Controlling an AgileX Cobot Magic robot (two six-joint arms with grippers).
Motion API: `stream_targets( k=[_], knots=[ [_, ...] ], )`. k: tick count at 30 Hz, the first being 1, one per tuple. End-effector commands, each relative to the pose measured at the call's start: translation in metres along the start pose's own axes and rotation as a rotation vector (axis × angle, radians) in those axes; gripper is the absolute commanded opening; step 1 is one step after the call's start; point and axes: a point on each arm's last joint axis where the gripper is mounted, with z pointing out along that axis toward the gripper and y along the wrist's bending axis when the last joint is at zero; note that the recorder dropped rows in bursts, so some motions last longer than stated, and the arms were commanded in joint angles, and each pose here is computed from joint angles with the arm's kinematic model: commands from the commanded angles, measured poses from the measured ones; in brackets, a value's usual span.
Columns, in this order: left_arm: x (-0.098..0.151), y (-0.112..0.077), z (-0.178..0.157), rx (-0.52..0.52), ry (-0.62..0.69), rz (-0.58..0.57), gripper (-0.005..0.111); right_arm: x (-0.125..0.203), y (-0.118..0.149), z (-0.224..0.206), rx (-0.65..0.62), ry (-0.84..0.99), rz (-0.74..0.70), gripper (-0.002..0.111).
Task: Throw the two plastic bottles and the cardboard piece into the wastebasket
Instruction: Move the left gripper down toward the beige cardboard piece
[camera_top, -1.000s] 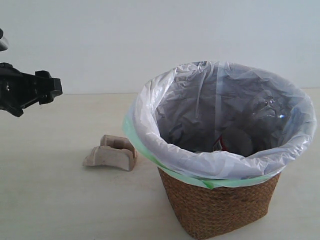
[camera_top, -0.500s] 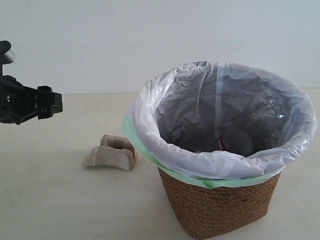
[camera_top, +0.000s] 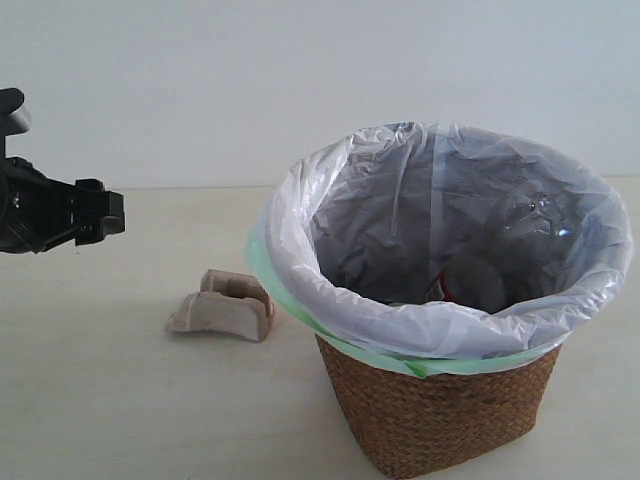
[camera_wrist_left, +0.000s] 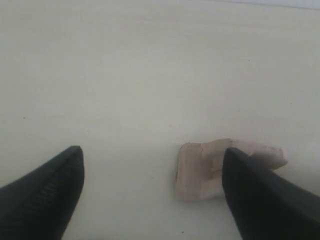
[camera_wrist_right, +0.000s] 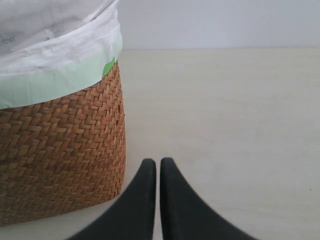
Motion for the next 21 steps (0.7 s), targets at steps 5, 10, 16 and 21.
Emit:
stream_targets(
  k=[5, 10, 16, 21],
  knots=[
    [0.003, -0.002, -0.002, 0.002, 0.038, -0.101, 0.071, -0.001, -0.001, 0.0, 0.008, -0.009, -0.009, 0.0],
    [0.009, -0.001, -0.002, -0.001, 0.116, 0.095, 0.071, -0.001, -0.001, 0.0, 0.008, -0.009, -0.009, 0.0],
    [0.013, -0.001, -0.003, 0.009, 0.157, 0.245, 0.071, -0.001, -0.001, 0.0, 0.008, -0.009, -0.009, 0.0],
    [0.014, -0.002, -0.003, 0.02, 0.165, 0.251, 0.071, -0.001, -0.001, 0.0, 0.008, -0.009, -0.009, 0.0]
  ],
)
